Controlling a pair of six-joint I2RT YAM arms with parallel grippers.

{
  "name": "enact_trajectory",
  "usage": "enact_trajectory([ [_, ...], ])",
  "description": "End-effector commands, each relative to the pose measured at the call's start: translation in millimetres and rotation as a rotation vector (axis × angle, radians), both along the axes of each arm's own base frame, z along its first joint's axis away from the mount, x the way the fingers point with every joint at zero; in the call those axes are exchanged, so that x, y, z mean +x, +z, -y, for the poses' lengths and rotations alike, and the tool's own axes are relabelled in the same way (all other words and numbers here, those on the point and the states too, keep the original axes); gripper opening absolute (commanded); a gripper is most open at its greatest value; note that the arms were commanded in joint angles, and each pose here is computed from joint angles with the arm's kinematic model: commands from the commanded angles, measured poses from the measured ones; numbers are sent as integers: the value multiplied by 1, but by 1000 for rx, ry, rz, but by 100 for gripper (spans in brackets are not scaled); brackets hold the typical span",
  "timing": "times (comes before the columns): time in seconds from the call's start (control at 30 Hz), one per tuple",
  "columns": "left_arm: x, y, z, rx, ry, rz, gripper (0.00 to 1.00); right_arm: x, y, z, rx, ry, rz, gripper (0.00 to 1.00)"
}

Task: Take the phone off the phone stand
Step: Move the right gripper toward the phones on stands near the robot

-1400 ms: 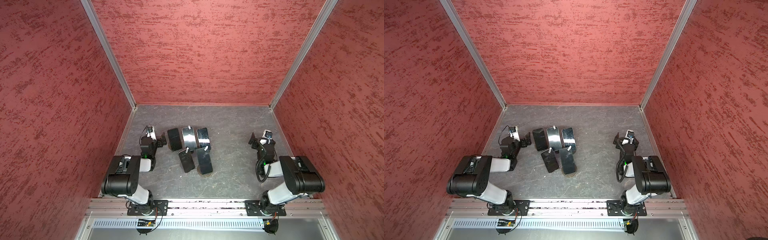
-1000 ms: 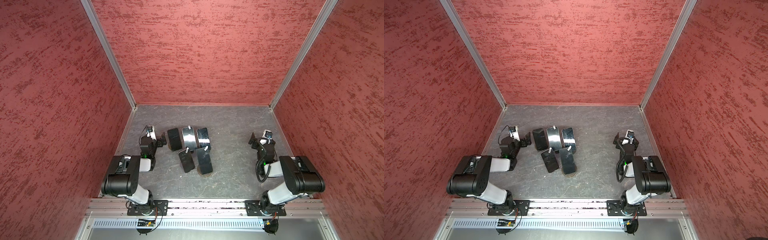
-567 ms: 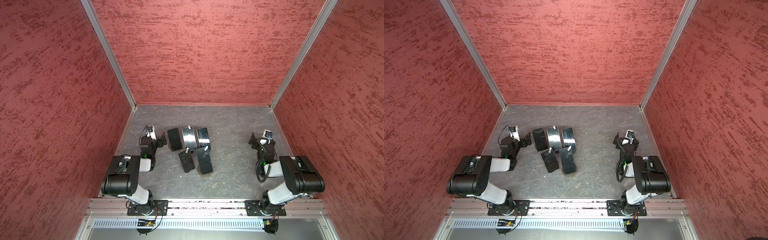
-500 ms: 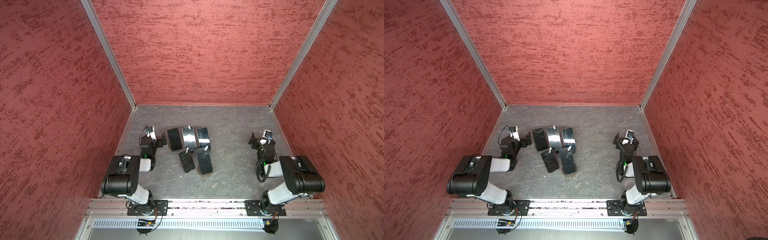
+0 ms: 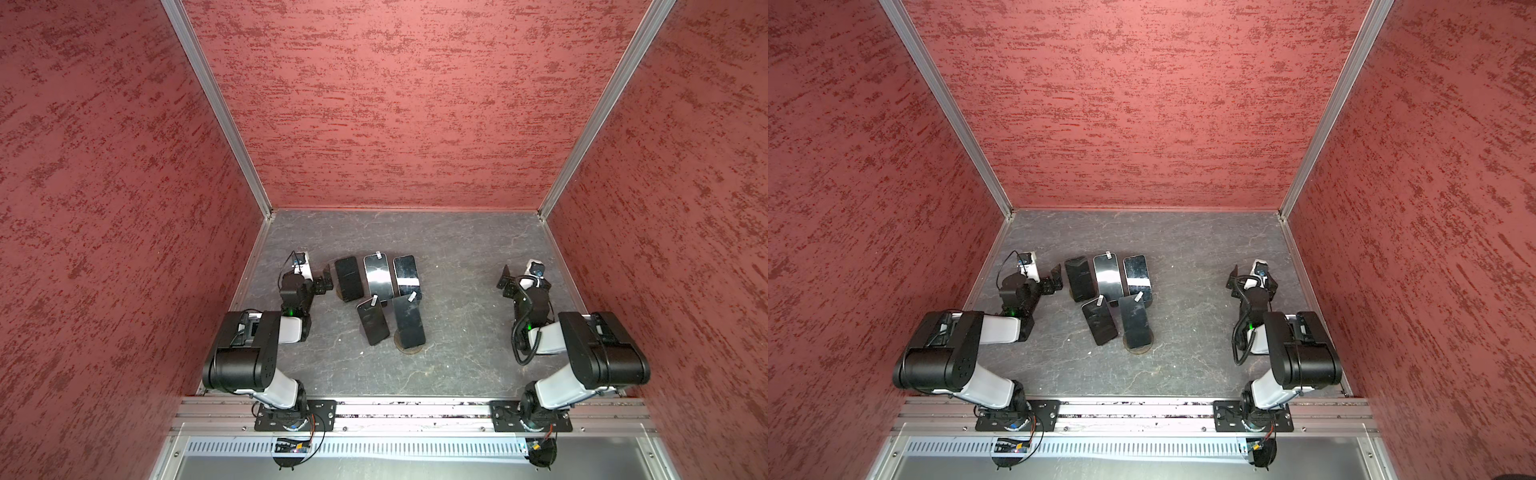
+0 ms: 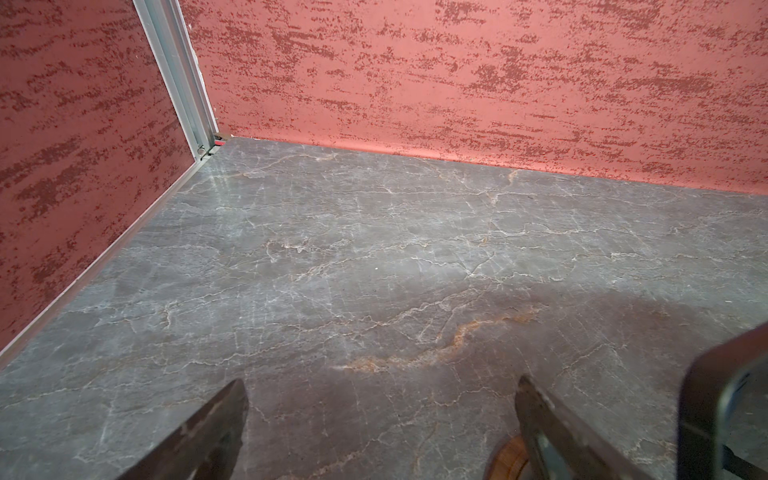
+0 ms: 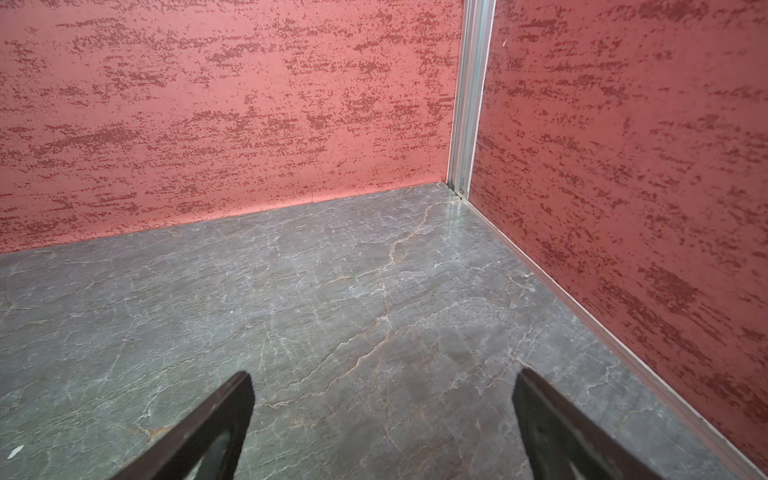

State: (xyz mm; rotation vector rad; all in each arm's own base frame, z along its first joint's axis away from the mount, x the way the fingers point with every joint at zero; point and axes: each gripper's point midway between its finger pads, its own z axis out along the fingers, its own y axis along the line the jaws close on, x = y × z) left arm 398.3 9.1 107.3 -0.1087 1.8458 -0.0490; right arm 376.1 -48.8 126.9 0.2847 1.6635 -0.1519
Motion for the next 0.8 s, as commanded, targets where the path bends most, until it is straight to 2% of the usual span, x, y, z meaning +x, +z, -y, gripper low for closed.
enact_trajectory([
  [0.0,4,5,-1,8,-4,13,100,4,10,-1,3,10,29,99],
  [0.27,3,6,7,20,-41,15,100,1,13,2,6,-10,43,99],
  [0.43,-5,23,3,41,9,43,99,-6,33,-1,-7,-5,66,99],
  [0.6,-8,35,0,25,30,-13,100,-6,65,0,23,-17,57,99],
  [0.77,-18,35,-7,-56,109,-155,100,-9,86,-4,84,-21,-6,99],
])
